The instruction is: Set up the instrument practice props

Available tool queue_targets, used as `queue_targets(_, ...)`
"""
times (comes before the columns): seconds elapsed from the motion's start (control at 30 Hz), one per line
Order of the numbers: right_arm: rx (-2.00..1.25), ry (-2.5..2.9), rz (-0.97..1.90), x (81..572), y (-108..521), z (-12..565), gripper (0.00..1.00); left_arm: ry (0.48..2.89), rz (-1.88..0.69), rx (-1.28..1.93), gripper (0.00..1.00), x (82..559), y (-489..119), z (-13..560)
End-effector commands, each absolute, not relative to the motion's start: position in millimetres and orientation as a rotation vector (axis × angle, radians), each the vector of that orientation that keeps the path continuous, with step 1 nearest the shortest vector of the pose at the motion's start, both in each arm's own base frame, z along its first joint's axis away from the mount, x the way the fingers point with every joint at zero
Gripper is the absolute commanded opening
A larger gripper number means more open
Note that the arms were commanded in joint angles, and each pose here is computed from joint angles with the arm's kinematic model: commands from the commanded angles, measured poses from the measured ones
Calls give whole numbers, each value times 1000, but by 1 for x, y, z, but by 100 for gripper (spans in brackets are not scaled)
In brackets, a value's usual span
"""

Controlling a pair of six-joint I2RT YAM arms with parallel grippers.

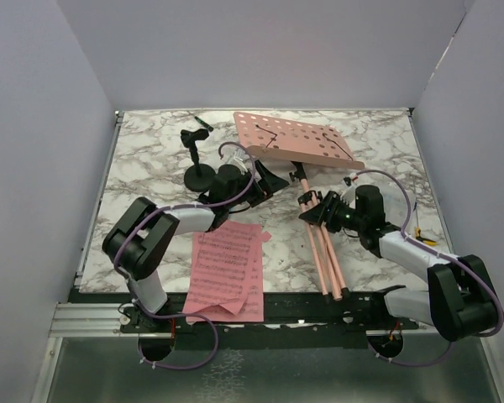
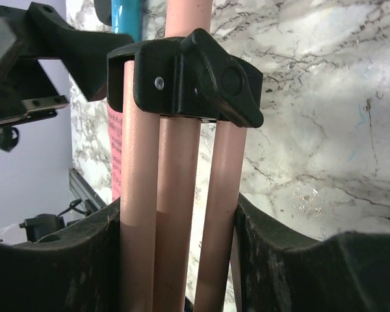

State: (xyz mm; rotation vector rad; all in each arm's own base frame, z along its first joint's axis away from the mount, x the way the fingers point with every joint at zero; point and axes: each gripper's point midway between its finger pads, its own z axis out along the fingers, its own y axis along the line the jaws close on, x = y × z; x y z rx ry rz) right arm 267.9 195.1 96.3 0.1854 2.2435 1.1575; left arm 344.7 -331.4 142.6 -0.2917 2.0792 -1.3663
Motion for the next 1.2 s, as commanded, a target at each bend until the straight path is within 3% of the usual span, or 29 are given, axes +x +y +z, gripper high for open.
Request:
queue_targets(0.0, -45, 1909, 1335, 275, 217, 178, 0, 1993, -1430, -391, 88, 365, -353, 141)
queue_targets(0.3, -37, 1883, 1398, 266, 219, 185, 0, 1884, -1569, -418, 77, 371, -387, 142)
queue_targets(0.57, -15, 1869, 1394, 268, 218, 192, 0, 1860, -1524, -421, 77, 369, -381, 142)
queue_targets(1.17, 153, 1724, 1487, 279, 214, 229, 0, 1852, -1412, -413, 92, 335, -331, 143)
